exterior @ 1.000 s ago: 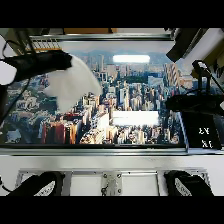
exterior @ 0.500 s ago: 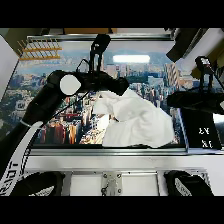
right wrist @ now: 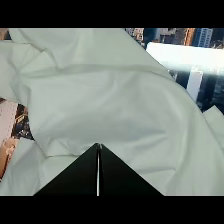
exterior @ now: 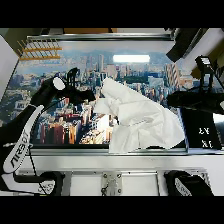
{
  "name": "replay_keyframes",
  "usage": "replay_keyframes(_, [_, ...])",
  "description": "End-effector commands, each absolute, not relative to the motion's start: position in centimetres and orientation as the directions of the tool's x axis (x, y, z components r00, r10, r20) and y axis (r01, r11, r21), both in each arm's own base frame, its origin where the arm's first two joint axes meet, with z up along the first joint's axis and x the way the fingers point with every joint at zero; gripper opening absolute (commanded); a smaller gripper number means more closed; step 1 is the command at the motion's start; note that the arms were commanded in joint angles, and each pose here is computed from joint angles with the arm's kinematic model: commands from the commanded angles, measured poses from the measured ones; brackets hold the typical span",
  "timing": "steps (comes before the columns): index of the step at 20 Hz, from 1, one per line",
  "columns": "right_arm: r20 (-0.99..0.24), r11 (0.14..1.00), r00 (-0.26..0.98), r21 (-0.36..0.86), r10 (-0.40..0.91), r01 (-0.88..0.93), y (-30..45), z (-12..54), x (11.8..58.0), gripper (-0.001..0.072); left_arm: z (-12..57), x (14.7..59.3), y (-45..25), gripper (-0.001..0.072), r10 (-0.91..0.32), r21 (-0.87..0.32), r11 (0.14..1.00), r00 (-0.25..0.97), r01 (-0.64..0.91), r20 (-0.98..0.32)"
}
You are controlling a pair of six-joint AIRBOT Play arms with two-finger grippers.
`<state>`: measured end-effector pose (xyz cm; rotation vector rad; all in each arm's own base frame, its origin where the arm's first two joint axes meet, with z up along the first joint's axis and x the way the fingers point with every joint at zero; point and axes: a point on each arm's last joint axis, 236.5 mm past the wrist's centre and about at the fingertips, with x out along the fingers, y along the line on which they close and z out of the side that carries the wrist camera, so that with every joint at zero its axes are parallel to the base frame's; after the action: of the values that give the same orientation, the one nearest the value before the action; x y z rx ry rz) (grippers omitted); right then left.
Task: Fold the clothes and pants, and hang the long-sleeved shirts on hangers.
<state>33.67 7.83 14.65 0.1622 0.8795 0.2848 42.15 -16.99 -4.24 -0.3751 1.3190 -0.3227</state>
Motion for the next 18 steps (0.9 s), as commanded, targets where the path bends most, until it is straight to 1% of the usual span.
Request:
replay_keyframes(1, [-0.734,0.949,0.602,0.264,0.315,-0.174,7.9,14.6,33.7,0.0015,-9.0,40.9,-17.2,0.0673,-0.521,-0.528,0.845,0.087,-0.085,-0.849])
replay_keyframes(3, [-0.734,0.949,0.602,0.264,0.315,-0.174,7.9,14.6,33.7,0.0015,-10.0,41.0,-18.9,0.0673,-0.522,-0.523,0.851,0.038,-0.047,-0.852])
replay_keyframes(6, [-0.734,0.949,0.602,0.264,0.315,-0.174,7.9,14.6,33.7,0.0015,-10.7,41.7,-21.7,0.0673,-0.529,-0.529,0.849,0.0,0.011,-0.849])
replay_keyframes(10, [-0.734,0.949,0.602,0.264,0.314,-0.174,7.9,14.6,33.7,0.0015,-11.6,41.4,-24.3,0.0669,-0.529,-0.531,0.846,-0.043,0.057,-0.848])
replay_keyframes(11, [-0.734,0.949,0.602,0.264,0.314,-0.174,7.9,14.6,33.7,0.0015,-11.6,41.3,-24.5,0.0493,-0.528,-0.53,0.845,-0.048,0.063,-0.848])
replay_keyframes(12, [-0.734,0.949,0.602,0.264,0.315,-0.174,7.9,14.6,33.7,0.0015,-11.6,41.4,-24.5,0.0182,-0.528,-0.53,0.846,-0.044,0.063,-0.848])
replay_keyframes(13, [-0.734,0.949,0.602,0.264,0.314,-0.174,7.9,14.6,33.7,0.0015,-11.6,41.6,-24.3,0.0011,-0.529,-0.531,0.846,-0.037,0.058,-0.848])
replay_keyframes(15, [-0.736,0.949,0.602,0.279,0.309,-0.146,7.8,14.6,33.7,0.0014,-10.3,42.6,-22.4,0.0005,-0.535,-0.535,0.844,-0.005,0.033,-0.845])
replay_keyframes(16, [-0.746,0.953,0.599,0.28,0.291,-0.115,7.4,14.3,33.6,0.0014,-9.2,43.6,-20.5,0.0005,-0.527,-0.526,0.85,0.036,0.025,-0.849])
replay_keyframes(18, [-0.773,0.962,0.582,0.266,0.251,-0.062,6.4,13.4,33.3,0.0014,-6.2,45.6,-14.7,0.0005,-0.447,-0.448,0.894,0.146,0.026,-0.883])
